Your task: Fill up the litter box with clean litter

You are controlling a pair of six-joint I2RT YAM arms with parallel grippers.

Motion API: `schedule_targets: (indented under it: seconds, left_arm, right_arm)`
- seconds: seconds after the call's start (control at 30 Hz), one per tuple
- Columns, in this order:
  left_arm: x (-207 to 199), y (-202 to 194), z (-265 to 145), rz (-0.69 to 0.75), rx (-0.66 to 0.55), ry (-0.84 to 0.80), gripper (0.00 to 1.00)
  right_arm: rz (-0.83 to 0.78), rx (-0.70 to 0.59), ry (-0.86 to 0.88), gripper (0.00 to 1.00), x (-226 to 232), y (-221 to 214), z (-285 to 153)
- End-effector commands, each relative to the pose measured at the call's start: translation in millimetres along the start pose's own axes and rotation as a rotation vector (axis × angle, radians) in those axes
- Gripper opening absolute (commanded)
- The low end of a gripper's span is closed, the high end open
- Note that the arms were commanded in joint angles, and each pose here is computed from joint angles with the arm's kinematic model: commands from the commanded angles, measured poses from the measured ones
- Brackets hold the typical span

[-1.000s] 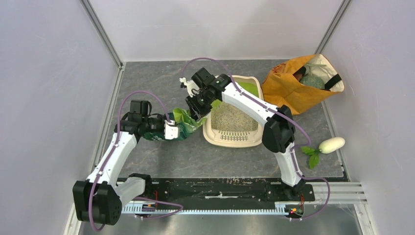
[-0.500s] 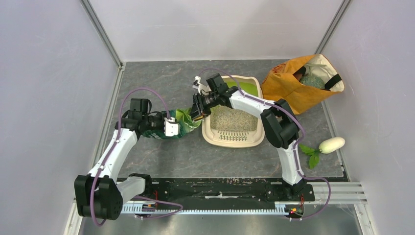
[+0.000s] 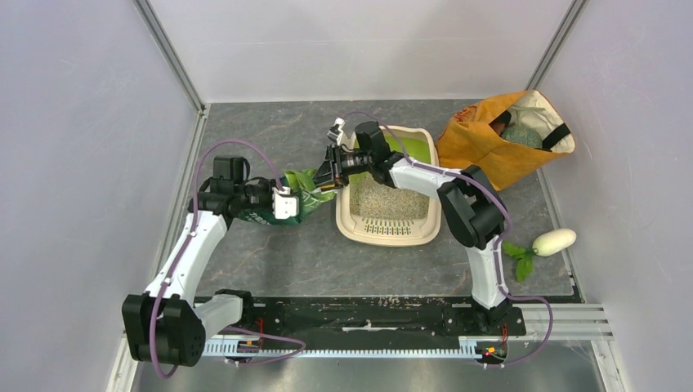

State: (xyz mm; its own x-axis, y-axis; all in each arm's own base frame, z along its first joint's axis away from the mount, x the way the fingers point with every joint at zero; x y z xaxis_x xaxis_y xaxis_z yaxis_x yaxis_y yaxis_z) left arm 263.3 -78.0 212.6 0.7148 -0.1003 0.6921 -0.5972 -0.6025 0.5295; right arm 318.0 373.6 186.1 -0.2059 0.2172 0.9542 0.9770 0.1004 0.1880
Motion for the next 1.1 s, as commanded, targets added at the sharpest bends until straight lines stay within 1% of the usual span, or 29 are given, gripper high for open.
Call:
schedule_targets:
  seconds: [0.0,0.17,0.3,0.5,0.67,0.87,1.07]
  left_arm:
    - [10.0,23.5,2.8,-0.087,-0.132,0.018,0.02]
    - [27.3,33.2,-1.8,-0.150,-0.166,0.065,0.02]
    - [33.2,35.0,-0.4,-0.196,-0.190,0.081,0.02]
    - [51.5,38.2,1.8,-0.302,-0.232,0.129,0.02]
    - [63.7,40.3,5.6,-0.373,-0.268,0.130,0.02]
    - [66.1,39.1,13.8,-0.402,-0.271,0.115,0.02]
    - [66.9,39.3,17.0,-0.425,-0.273,0.113,0.02]
  right_arm:
    - [-0.236,-0.035,0.248,0.00,105.0,0.0,-41.4]
    - [-0.212,-0.084,0.248,0.00,106.2,-1.0,-74.0]
    - [-0.195,-0.121,0.249,0.00,109.3,-7.3,-97.5]
    - [-0.155,-0.176,0.224,0.00,100.2,-17.9,-130.8]
    - [-0.142,-0.225,0.205,0.00,94.4,-26.1,-156.0]
    - [-0.131,-0.270,0.182,0.00,89.3,-35.4,-180.8]
    - [-0.106,-0.288,0.165,0.00,80.0,-46.1,-189.6]
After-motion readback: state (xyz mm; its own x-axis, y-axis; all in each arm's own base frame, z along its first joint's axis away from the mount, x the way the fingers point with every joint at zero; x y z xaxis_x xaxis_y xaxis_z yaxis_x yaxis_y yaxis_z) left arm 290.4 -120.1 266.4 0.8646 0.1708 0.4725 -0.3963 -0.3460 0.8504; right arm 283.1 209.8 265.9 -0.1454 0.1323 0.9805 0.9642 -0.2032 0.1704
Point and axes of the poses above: each gripper's point midway between its finger pads, its own z axis out along the fingers, its own x axis along the line the jaws close on, y = z × x, the point moved 7 cm from there along -z, back along the fingers, and after that the axes turned 5 degrees about z, right-handed, at the moved point
